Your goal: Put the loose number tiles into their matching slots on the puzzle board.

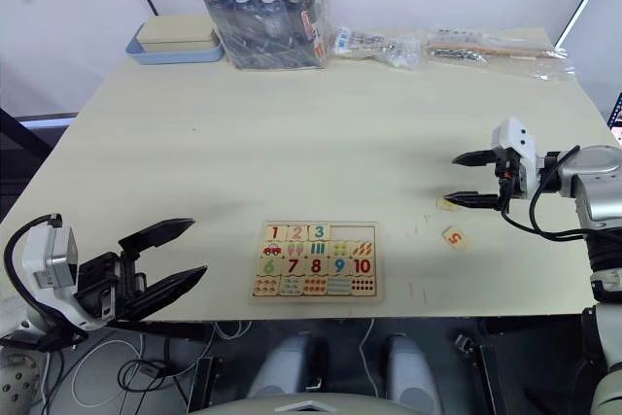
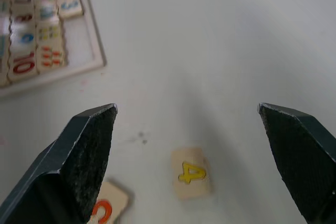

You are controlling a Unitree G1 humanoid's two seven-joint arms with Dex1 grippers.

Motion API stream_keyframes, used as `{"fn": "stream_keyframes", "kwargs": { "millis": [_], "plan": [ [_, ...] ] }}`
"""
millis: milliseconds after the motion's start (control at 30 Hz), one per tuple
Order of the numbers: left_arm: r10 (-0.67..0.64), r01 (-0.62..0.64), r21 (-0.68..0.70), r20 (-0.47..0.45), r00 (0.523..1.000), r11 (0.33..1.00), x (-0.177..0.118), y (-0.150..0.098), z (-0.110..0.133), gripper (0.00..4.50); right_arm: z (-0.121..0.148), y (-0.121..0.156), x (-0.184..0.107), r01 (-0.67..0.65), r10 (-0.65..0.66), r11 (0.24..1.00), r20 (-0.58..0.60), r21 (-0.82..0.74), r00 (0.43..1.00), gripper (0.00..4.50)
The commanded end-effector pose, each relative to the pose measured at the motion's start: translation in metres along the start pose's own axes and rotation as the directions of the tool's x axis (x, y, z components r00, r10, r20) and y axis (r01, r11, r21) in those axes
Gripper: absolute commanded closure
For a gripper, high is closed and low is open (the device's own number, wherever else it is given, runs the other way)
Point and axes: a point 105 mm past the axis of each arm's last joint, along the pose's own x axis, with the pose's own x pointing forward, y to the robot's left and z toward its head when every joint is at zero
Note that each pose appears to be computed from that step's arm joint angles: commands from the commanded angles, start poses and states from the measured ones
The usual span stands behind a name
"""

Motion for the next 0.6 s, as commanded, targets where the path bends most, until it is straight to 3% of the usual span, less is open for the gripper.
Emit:
{"fn": "stream_keyframes", "kwargs": {
  "millis": [33,467,567,600],
  "plan": [
    [-0.003,0.003,0.023,0.005,1.000,1.000,-0.005,-0.002,0.007,0.03,-0.008,-0.009,-0.002,0.014,-0.017,0.999,-0.077,-0.047,0.997,0.00],
    [0.006,-0.005,0.022,-0.030,1.000,1.000,-0.019,0.006,0.004,0.03,-0.029,-0.017,0.019,-0.028,0.019,0.998,-0.166,-0.055,0.986,0.00],
    [0.022,-0.021,0.019,-0.041,0.999,1.000,-0.025,0.009,0.000,0.00,-0.031,-0.018,0.020,-0.020,0.011,0.998,-0.165,-0.053,0.986,0.82],
    [0.024,-0.024,0.018,-0.042,0.999,1.000,-0.026,0.010,-0.002,0.00,-0.032,-0.018,0.021,-0.014,0.004,0.998,-0.168,-0.058,0.986,1.35]
  ]
}}
